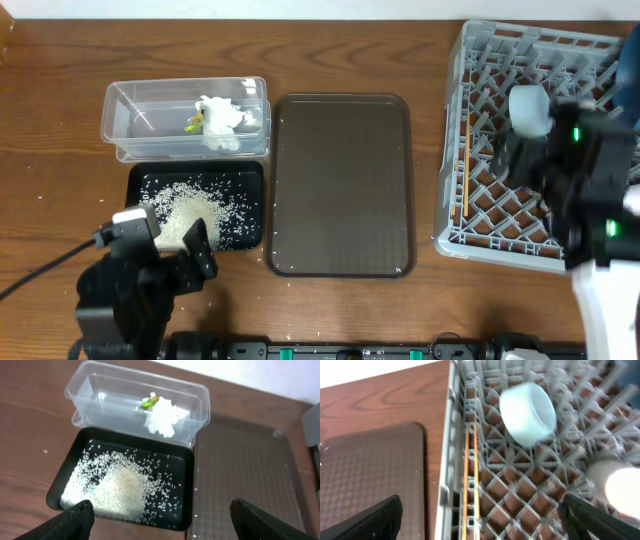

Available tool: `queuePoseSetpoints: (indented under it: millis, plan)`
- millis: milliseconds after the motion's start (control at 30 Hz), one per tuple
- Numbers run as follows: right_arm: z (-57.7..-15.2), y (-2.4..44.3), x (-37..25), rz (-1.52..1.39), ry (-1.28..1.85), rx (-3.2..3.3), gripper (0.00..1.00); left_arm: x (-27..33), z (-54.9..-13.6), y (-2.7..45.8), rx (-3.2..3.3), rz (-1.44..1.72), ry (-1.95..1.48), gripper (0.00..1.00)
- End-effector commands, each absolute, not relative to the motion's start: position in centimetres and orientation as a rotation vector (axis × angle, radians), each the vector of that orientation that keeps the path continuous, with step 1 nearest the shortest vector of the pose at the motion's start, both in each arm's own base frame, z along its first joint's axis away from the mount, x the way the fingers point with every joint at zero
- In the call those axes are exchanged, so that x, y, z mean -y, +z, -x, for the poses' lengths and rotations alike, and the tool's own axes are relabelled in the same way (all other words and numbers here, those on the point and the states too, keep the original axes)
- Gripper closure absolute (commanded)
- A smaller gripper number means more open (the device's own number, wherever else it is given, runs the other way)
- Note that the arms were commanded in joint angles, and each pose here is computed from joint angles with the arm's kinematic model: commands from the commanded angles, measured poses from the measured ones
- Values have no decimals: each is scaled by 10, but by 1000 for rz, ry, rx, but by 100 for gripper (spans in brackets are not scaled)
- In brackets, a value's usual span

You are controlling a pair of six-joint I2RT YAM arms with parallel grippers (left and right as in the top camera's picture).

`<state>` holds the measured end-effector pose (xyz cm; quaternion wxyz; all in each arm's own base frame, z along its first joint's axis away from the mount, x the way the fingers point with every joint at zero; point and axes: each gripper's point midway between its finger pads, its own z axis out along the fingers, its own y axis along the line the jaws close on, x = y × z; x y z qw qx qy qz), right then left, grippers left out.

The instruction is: Sort waste into correct bins and load items into the dishwasher rack

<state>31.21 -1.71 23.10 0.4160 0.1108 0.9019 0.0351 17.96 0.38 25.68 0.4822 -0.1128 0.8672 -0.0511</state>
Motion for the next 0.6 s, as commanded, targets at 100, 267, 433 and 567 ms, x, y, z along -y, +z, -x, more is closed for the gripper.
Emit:
queuePoseSetpoints:
  millis: [100,267,433,567]
  plan:
    - [-275,207,17,-336,77,-2300,1,-8,-177,256,-2103,266,-91,10]
    - [-248,186,16,-353,66,-2424,1,-8,-177,256,-2103,266,-91,10]
    - [-232,172,15,-366,58,-2512,1,-8,-177,256,-2103,266,-90,9]
    - [-229,170,15,-368,56,-2530,1,-8,-177,256,-2103,266,-90,9]
